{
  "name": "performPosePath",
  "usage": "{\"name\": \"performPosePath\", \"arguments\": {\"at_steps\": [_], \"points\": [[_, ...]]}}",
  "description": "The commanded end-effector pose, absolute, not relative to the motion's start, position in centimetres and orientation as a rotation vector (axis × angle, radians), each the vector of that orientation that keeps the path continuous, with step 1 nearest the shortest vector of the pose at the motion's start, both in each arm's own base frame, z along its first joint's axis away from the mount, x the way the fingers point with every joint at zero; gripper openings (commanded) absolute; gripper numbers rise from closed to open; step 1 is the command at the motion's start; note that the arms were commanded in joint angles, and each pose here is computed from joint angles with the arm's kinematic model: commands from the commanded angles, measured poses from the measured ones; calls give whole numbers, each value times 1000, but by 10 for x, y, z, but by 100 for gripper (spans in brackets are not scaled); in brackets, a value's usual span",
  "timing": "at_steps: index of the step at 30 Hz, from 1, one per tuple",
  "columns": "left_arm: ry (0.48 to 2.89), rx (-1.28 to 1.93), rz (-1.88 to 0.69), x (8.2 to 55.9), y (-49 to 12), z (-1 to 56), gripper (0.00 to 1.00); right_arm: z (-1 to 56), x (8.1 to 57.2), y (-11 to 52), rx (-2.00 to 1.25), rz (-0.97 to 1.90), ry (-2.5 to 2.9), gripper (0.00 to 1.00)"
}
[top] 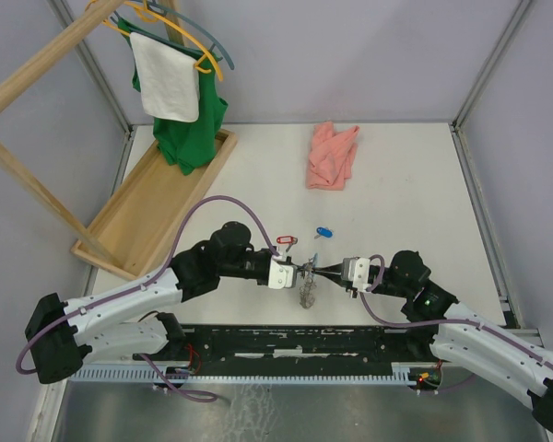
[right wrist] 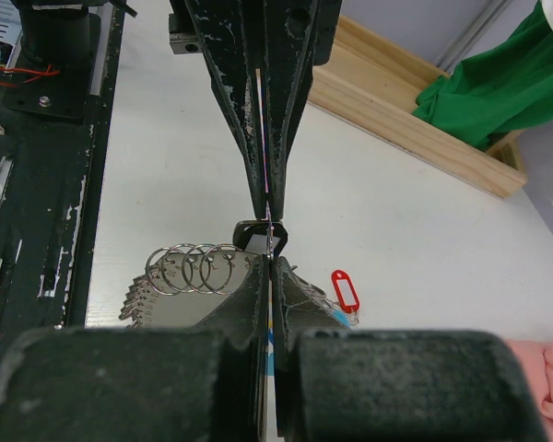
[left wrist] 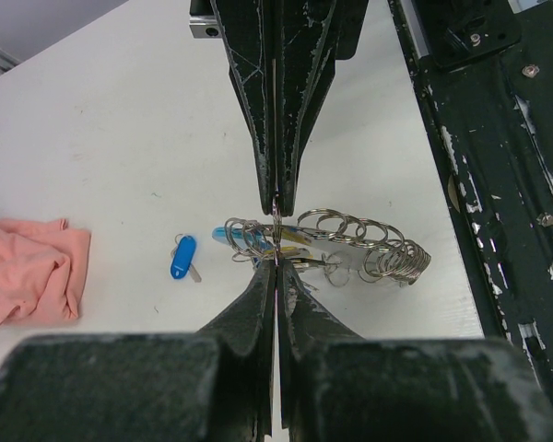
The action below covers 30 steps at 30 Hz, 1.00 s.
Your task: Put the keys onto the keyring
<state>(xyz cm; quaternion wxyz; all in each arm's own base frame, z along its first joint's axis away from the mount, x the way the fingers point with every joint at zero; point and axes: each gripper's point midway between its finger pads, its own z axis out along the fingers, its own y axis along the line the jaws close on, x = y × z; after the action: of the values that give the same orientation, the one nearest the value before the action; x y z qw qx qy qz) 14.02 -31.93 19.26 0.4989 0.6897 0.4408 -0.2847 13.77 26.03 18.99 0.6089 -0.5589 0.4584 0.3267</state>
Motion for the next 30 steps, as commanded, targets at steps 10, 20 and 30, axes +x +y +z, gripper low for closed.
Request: {"name": "performPosePath", "arguments": {"at_steps": [10, 20, 30], "points": [[967, 1654, -685, 141, -329, 219, 3, 218, 138, 263, -1253, 750, 957, 1], [955, 1653, -694, 141, -332, 220, 3, 218, 138, 263, -1259, 748, 960, 1], [944, 1642, -699, 140, -333, 223, 3, 217, 137, 264, -1269, 755, 963, 1]]}}
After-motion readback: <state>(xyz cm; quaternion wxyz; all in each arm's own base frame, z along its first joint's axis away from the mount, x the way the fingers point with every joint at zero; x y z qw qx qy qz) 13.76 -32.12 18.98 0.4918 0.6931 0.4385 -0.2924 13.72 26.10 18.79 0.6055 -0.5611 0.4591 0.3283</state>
